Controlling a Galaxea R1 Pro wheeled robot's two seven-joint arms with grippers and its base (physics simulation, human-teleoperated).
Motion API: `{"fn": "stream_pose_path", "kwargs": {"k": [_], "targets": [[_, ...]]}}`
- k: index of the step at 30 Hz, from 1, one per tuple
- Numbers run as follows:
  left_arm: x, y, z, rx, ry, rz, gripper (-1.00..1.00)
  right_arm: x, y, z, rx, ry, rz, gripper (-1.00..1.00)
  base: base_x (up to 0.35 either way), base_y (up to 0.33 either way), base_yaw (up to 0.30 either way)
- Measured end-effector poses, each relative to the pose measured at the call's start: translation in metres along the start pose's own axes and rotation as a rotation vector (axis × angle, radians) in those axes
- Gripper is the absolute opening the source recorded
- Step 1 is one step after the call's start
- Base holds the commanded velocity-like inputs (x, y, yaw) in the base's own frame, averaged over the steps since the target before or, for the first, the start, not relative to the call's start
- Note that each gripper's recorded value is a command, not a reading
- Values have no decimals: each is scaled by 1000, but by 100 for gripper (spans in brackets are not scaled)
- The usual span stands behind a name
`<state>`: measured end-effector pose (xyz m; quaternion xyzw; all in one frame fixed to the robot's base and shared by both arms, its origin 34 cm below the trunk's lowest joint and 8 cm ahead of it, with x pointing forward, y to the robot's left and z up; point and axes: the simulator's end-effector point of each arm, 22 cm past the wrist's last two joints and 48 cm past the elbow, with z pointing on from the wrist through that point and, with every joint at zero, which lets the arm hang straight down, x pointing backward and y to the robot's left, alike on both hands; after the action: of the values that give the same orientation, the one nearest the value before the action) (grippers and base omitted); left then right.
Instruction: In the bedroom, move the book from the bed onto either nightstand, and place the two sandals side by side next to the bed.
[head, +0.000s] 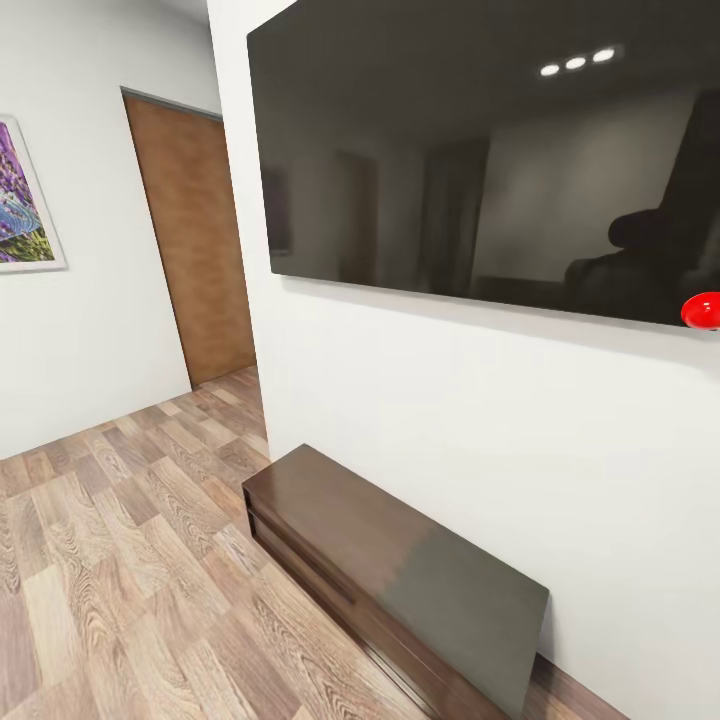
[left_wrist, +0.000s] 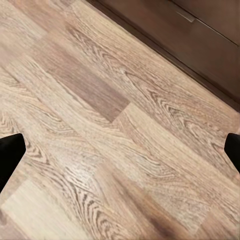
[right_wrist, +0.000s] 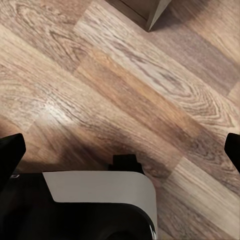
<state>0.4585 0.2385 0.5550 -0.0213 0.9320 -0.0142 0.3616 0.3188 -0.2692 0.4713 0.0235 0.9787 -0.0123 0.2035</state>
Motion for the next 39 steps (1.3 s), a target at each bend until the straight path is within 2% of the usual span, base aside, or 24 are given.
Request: {"fn": "stream_pose_path", "kwargs": {"k": [9,16,24,39], "targets": [[0,2,0,-4,1,-5,100,0,-2,0,5,-1,11,100,35,0,0],[2,8,0,-16,5,-16,100,0,-11,0,25,-2,56,100,260,0,0],[9,9,-1,-18,18,-18,100,0,-13,0,28,-2,61,100,259,0,0],[10,8,-1,-17,11,-16,100,0,-12,0,28,-1,62,100,19,0,0]]}}
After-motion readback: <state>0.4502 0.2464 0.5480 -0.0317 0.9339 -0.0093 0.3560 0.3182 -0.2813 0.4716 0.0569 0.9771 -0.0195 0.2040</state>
